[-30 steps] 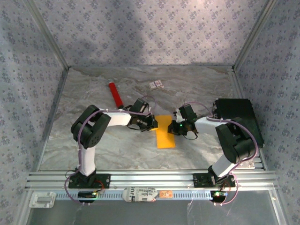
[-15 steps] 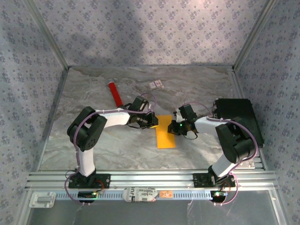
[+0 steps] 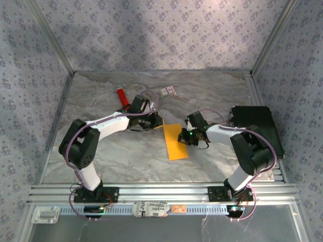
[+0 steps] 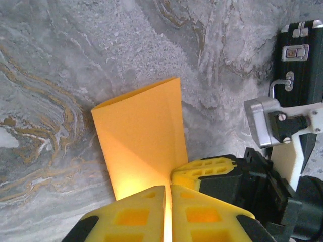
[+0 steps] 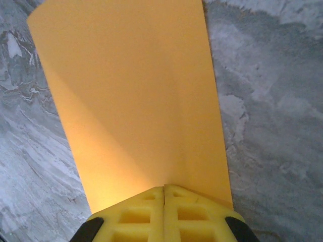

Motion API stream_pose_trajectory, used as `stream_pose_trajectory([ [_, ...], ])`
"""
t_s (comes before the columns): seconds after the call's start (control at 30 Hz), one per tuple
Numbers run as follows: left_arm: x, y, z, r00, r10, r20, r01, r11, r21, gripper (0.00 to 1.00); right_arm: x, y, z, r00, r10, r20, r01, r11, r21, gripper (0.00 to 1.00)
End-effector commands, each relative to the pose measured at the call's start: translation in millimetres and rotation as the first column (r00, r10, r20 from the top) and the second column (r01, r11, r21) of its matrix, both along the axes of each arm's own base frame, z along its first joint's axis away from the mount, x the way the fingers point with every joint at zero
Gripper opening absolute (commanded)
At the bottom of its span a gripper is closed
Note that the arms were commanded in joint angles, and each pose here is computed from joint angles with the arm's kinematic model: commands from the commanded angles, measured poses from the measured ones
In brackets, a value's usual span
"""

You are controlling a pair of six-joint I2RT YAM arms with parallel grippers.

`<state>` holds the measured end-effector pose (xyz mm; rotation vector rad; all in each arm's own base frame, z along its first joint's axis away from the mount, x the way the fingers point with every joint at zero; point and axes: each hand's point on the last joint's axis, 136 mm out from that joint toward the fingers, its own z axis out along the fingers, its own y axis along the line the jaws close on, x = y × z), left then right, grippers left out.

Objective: Fold a paper plane with a square sheet of paper (pick it up from the middle)
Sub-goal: First fold the square sheet of paper in half at the center of the table, then fold the triangle a second time at the center of the table.

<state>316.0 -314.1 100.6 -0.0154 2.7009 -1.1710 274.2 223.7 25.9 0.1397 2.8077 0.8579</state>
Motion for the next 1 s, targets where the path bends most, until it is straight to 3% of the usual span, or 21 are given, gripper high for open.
stream_pose_trajectory([
  [0.0,-10.0,-9.6,7.0,0.996,-0.083,-0.040,0.081,0.996,-0.032,0.10,7.3,-7.7,32.2,0.996,-0.076,0.051,0.078,0.996,-0.033,0.07],
  [0.13,-19.5,-16.2,3.4,0.989,-0.110,-0.102,0.103,0.992,-0.066,0.10,-0.2,-22.0,46.4,0.989,-0.123,0.088,0.127,0.991,-0.040,0.20],
  [0.27,-17.0,-26.6,-11.3,0.986,-0.131,-0.098,0.124,0.989,-0.075,0.11,-16.7,-37.1,37.2,0.987,-0.138,0.080,0.144,0.987,-0.074,0.20],
  [0.57,0.6,-50.9,-35.2,0.987,-0.135,-0.083,0.131,0.990,-0.054,0.11,-34.5,-42.0,36.3,0.993,-0.108,0.045,0.108,0.994,-0.007,0.21],
  [0.97,-5.6,-35.5,-90.0,0.984,-0.088,-0.158,0.097,0.994,0.047,0.10,-53.4,-41.9,26.2,0.994,-0.071,-0.085,0.075,0.996,0.046,0.26],
])
